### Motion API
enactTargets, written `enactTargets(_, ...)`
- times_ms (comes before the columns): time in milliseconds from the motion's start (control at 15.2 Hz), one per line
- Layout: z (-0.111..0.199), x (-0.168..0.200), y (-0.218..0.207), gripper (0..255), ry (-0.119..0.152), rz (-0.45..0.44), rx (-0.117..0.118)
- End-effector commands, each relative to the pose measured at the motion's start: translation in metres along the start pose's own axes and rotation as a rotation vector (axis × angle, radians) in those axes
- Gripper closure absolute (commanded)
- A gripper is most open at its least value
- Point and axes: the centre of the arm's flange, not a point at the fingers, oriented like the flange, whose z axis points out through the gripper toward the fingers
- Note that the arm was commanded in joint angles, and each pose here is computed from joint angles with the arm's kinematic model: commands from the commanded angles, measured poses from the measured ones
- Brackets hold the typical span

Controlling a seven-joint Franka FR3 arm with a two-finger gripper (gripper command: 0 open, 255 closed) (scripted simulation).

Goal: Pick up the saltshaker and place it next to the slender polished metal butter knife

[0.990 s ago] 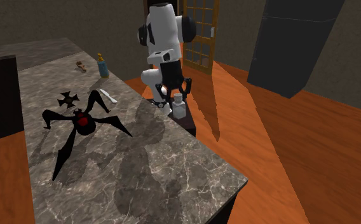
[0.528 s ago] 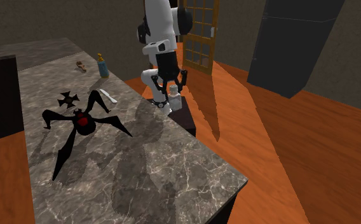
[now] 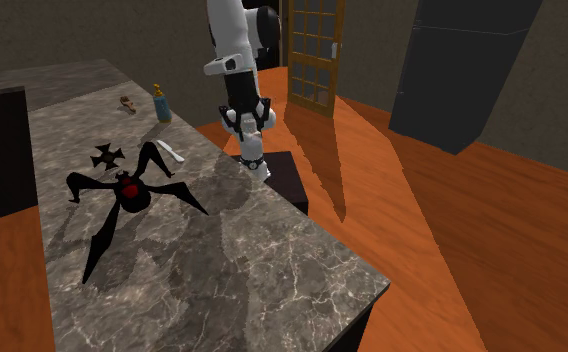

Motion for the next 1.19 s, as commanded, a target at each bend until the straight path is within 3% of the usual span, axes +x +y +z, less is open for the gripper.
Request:
enactTargets(0, -0.006, -0.025, 0.009, 255, -0.001, -0.001, 0.001)
enactTargets(1122, -0.070, -0.223, 0.091, 255, -0.001, -0.001, 0.001)
